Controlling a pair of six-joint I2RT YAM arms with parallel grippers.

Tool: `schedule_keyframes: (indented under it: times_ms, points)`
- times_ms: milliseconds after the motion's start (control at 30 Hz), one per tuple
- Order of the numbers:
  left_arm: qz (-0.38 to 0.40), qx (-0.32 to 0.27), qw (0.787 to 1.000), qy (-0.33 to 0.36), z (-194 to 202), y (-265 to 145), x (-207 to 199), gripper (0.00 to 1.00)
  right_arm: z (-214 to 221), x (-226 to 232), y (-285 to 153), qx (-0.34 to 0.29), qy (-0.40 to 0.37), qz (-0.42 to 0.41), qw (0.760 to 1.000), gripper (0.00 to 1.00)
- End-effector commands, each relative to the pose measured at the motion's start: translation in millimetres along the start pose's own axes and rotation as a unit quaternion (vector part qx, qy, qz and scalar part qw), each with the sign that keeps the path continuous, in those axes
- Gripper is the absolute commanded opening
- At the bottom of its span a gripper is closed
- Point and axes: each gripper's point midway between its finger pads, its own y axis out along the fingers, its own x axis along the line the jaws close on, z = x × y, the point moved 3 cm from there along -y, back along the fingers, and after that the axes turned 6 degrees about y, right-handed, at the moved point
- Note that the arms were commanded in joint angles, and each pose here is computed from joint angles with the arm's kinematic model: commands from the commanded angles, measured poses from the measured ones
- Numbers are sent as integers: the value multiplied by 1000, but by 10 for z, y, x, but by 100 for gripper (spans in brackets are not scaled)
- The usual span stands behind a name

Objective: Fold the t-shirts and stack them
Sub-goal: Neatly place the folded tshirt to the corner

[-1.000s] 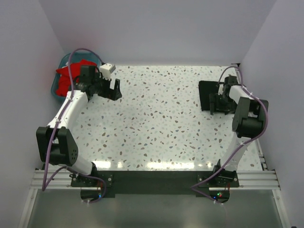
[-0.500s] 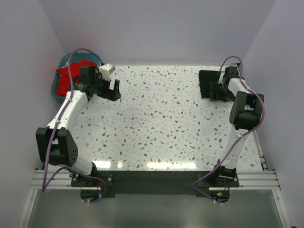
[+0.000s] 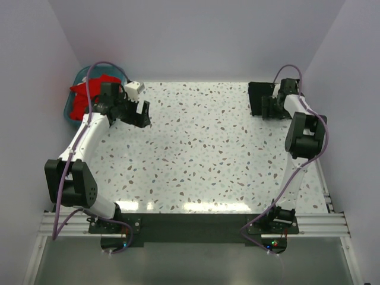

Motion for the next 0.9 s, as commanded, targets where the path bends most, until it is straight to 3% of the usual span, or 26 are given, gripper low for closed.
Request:
schedule_keyframes:
  times_ms: [0, 367, 500, 767, 867]
  points:
    - [-10, -18, 1000, 15, -149, -69, 58, 100, -16, -144, 209, -2, -30, 33, 999, 90]
    - [-12, -26, 999, 21, -199, -76, 71, 100, -225, -85, 70, -24, -29, 15, 999, 91]
    - [-8, -44, 999, 27, -331, -60, 88, 100, -428, -20, -336, -53, -24, -6, 998, 92]
    - [39, -100, 993, 48, -941, -87, 84, 100, -828, 289, -1698, -135, -56, -79, 986, 93]
    - [65, -81, 995, 12, -1014, 106, 119, 100, -810, 450, -2080, -143, -91, -93, 981, 93]
